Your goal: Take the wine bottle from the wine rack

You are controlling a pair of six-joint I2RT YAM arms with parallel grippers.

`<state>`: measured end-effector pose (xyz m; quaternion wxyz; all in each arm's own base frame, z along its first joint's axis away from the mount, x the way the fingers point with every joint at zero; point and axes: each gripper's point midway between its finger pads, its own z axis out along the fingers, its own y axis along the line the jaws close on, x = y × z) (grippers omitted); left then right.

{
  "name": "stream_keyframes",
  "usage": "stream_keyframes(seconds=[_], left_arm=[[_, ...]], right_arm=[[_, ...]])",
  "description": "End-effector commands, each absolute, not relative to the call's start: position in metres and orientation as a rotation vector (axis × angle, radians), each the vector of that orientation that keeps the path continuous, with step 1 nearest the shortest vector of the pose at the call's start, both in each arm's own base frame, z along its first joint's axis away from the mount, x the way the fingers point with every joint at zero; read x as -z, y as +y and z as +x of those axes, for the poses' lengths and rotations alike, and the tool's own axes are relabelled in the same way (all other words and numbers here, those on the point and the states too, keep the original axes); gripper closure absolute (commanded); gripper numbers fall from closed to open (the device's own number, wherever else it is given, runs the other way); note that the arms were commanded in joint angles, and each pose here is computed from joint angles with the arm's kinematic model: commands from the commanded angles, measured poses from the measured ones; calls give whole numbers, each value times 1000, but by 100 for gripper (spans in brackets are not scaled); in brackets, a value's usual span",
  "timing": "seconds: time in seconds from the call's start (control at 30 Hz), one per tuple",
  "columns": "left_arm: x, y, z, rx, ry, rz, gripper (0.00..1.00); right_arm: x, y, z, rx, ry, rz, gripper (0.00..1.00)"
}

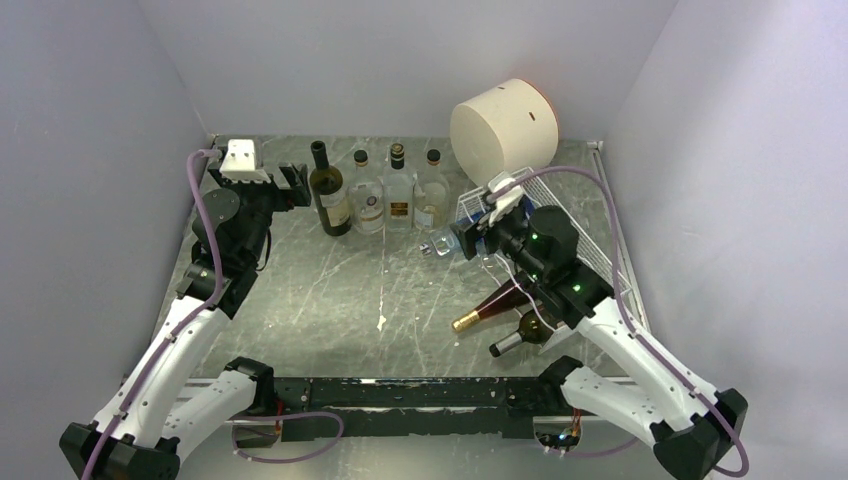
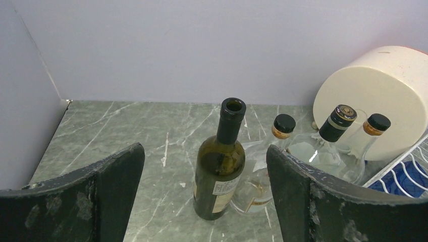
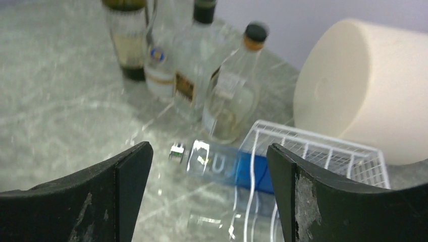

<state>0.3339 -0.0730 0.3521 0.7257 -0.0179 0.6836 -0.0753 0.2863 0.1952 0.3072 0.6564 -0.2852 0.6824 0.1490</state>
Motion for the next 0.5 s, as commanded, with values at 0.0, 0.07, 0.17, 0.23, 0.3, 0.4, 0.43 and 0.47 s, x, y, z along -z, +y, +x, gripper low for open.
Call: stream_keyframes(seconds=[0.0,0.07,0.17,0.23,0.3,0.4,0.43,0.47], left_arm=[[-369,-78,328,203,1469,-35,6],[-370,-77,328,193,1466,-39,6],[-373,-77,326,197,1459,-35,6],[-375,-76,323,197,1447,-36,5],[-376,-74,323,190,1442,-44,5],[-377,-76,322,200,1443,-35,5],[-377,-77,322,206,1444,-33,5],[-378,-78,322,210,1443,-29,5]], right_arm=[[-248,212,258,-367,1656,-907,12],[-237,227,248,-359,1639,-1044,11],[-219,249,237,-270,1591,-1278,11],[-202,257,231,-162,1551,-1477,10],[-188,252,238,25,1485,-1664,9],[-173,239,258,270,1445,-1821,6],[-170,236,264,330,1436,-1857,6],[-168,236,269,376,1425,-1883,5]])
